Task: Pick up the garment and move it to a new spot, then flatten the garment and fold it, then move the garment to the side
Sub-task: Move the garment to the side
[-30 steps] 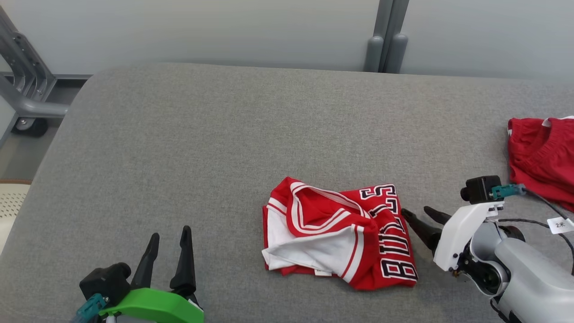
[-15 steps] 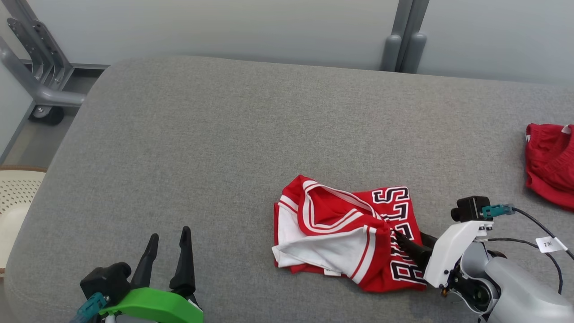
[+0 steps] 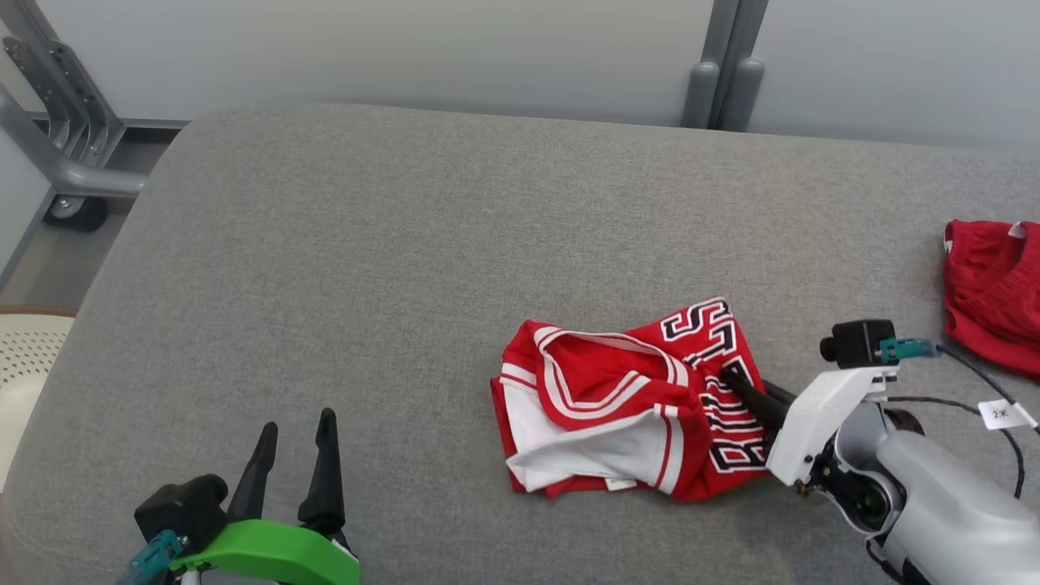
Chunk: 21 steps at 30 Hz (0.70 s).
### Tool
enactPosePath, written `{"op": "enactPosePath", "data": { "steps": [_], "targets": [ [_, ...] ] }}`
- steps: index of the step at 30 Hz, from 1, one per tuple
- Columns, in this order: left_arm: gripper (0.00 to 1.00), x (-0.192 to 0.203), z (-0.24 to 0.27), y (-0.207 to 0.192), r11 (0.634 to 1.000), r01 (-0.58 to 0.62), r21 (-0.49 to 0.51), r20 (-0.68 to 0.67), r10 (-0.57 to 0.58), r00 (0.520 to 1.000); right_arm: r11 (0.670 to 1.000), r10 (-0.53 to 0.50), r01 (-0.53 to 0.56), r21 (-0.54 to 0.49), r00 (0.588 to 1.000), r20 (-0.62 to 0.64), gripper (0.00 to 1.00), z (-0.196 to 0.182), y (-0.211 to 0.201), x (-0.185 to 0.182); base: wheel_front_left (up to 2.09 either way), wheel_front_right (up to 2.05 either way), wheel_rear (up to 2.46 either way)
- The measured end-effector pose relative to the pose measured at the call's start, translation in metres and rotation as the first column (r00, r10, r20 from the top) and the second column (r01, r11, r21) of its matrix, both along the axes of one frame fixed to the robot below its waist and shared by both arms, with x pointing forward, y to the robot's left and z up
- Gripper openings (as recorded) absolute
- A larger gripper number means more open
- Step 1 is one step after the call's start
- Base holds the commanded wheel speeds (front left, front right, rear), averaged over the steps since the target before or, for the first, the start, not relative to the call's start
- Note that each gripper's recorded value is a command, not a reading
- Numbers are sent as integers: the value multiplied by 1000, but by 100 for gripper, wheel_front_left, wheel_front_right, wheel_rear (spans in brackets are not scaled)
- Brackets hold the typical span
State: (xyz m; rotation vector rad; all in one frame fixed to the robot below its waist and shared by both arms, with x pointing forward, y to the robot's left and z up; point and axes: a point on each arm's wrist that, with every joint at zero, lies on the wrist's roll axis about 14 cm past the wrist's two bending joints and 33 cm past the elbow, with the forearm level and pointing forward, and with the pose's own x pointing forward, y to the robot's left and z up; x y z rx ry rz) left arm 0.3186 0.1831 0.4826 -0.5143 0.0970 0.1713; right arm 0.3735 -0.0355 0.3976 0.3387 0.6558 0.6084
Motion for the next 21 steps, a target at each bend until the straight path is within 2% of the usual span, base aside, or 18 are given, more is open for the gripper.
{"op": "enactPosePath", "data": {
  "steps": [8, 14, 21],
  "targets": [
    [100, 4, 2, -2, 1000, 8, -2, 10, -8, 1000, 996, -17, 31, -83, 986, 165, 0, 37, -39, 37, 0, 0, 0],
    [100, 7, 4, -9, 999, 30, -23, 20, -29, 999, 988, -60, 93, -120, 965, 255, 0, 65, -73, 56, 0, 0, 0],
    [100, 8, 5, -17, 998, 56, -24, 24, -55, 998, 985, -79, 117, -124, 957, 279, 0, 80, -86, 59, 0, 0, 0]
  ]
}}
